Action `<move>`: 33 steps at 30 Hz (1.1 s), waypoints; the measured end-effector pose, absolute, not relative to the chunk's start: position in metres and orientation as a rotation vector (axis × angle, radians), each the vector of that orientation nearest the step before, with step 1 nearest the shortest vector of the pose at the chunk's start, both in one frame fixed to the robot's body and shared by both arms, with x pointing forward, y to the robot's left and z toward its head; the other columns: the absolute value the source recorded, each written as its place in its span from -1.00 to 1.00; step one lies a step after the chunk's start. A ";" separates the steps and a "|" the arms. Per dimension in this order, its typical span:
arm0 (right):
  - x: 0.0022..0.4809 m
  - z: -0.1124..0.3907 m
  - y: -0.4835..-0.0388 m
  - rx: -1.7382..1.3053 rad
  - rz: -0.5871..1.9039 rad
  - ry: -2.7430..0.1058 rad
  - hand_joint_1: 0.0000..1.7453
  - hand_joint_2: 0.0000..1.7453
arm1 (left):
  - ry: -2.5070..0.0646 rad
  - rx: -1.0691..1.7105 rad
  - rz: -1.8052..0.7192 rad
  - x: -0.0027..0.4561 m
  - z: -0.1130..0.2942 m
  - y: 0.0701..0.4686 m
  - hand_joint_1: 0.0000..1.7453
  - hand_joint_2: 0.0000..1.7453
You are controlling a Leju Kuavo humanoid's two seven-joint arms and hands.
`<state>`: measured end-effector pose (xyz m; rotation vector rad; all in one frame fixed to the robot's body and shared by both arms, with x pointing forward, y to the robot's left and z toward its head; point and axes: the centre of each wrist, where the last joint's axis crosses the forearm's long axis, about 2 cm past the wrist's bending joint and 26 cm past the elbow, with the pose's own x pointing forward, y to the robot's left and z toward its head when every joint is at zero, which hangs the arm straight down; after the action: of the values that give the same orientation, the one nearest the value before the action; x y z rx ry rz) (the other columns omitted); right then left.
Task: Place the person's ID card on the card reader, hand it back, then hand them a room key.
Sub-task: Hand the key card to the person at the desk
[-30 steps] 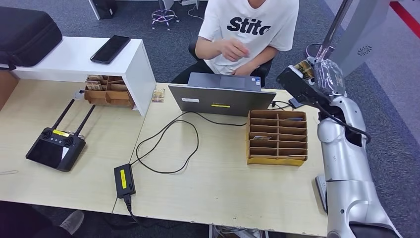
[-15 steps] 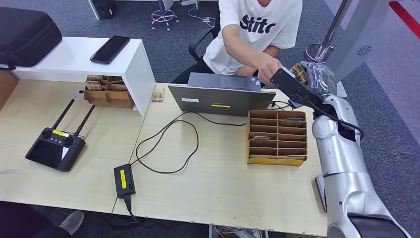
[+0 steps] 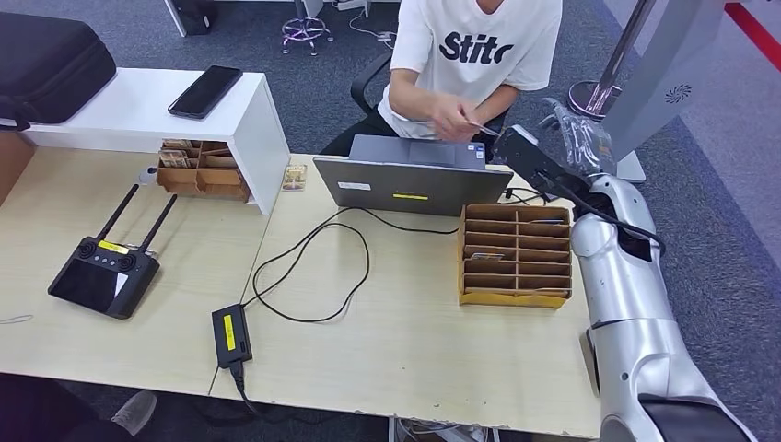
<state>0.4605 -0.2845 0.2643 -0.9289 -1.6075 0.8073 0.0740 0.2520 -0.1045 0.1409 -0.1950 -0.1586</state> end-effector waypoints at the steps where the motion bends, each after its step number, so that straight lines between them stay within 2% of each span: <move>1: 0.460 0.265 -0.284 -0.932 0.807 -1.611 -1.00 1.00 | -0.195 0.141 -0.159 0.074 -0.105 0.252 -1.00 1.00; 18: 0.442 0.268 -0.290 -0.927 0.782 -1.757 -1.00 1.00 | -0.192 0.139 -0.119 0.072 -0.105 0.252 -1.00 1.00; 33: 0.324 0.181 -0.350 -1.037 0.739 -1.734 -1.00 1.00 | -0.174 0.147 -0.021 0.068 -0.105 0.250 -1.00 1.00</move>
<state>0.3238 -0.3501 0.1810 -1.0370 -1.7340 0.7394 0.0681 0.2496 -0.1052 0.1466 -0.1737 -0.0207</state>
